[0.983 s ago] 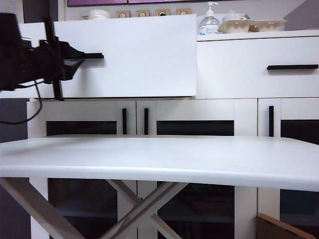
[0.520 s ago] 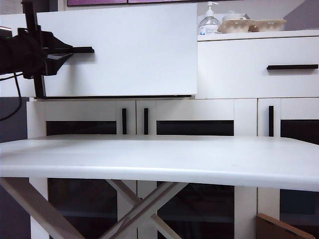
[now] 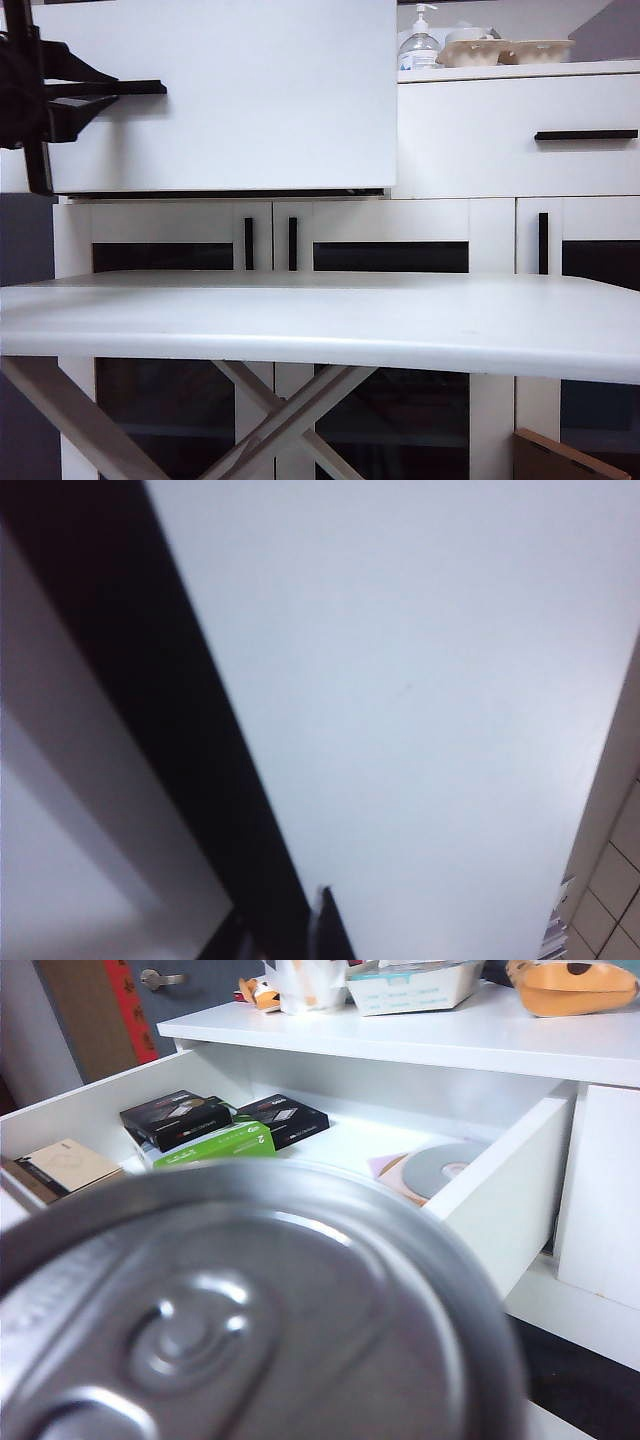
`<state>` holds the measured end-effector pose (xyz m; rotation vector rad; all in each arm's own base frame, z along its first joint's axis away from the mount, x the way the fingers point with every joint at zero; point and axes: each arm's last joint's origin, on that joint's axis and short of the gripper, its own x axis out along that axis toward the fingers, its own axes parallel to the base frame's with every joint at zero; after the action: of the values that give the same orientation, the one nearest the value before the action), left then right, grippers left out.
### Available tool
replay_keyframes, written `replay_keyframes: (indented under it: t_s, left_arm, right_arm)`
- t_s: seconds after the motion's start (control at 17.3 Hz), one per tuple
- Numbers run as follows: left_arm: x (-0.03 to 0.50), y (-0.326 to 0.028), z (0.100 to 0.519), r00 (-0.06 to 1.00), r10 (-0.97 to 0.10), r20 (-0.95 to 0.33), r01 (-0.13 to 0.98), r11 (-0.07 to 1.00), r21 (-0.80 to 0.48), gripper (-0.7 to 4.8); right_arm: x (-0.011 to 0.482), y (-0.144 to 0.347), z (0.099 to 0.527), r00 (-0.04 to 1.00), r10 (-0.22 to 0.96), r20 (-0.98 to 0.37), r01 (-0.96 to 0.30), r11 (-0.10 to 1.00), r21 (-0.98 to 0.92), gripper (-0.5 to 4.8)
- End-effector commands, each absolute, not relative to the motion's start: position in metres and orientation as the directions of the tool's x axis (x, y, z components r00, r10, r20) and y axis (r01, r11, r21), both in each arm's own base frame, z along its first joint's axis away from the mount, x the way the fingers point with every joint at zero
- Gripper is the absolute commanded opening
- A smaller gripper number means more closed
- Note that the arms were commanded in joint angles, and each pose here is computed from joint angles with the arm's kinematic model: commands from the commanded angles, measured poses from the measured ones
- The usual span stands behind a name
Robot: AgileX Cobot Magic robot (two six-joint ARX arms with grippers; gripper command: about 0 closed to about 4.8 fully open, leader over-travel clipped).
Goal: Pick up a can of beer from the white table, open the left drawer, place the beer inside the drawer, and finally close the drawer.
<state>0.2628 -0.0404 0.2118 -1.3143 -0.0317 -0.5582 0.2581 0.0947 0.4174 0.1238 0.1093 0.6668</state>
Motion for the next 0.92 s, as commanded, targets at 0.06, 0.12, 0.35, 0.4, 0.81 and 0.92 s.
replay_keyframes:
  t_s: [0.06, 0.12, 0.35, 0.4, 0.81, 0.92]
  left_arm:
    - [0.246, -0.035, 0.215, 0.877, -0.322, 0.357, 0.432, 0.204, -0.878, -0.06]
    - [0.240, -0.034, 0.215, 0.875, -0.322, 0.361, 0.437, 0.204, -0.876, -0.06]
    - [0.225, -0.032, 0.214, 0.873, -0.323, 0.366, 0.442, 0.202, -0.874, -0.06]
    - [0.221, -0.032, 0.214, 0.872, -0.323, 0.367, 0.442, 0.197, -0.875, -0.06]
    - [0.200, -0.030, 0.207, 0.873, -0.329, 0.361, 0.437, 0.196, -0.878, -0.06]
    - [0.197, -0.029, 0.204, 0.875, -0.329, 0.355, 0.431, 0.196, -0.881, -0.06]
  right_arm:
    - [0.253, 0.094, 0.432, 0.780, 0.626, 0.030, -0.624, 0.772, 0.119, -0.05]
    - [0.253, 0.094, 0.432, 0.778, 0.627, 0.030, -0.626, 0.771, 0.119, -0.05]
    - [0.253, 0.094, 0.432, 0.778, 0.627, 0.032, -0.626, 0.771, 0.118, -0.05]
    - [0.253, 0.094, 0.432, 0.778, 0.627, 0.033, -0.626, 0.771, 0.118, -0.05]
    - [0.252, 0.093, 0.434, 0.778, 0.627, 0.044, -0.627, 0.771, 0.114, -0.05]
    - [0.252, 0.093, 0.434, 0.778, 0.626, 0.047, -0.627, 0.771, 0.112, -0.05]
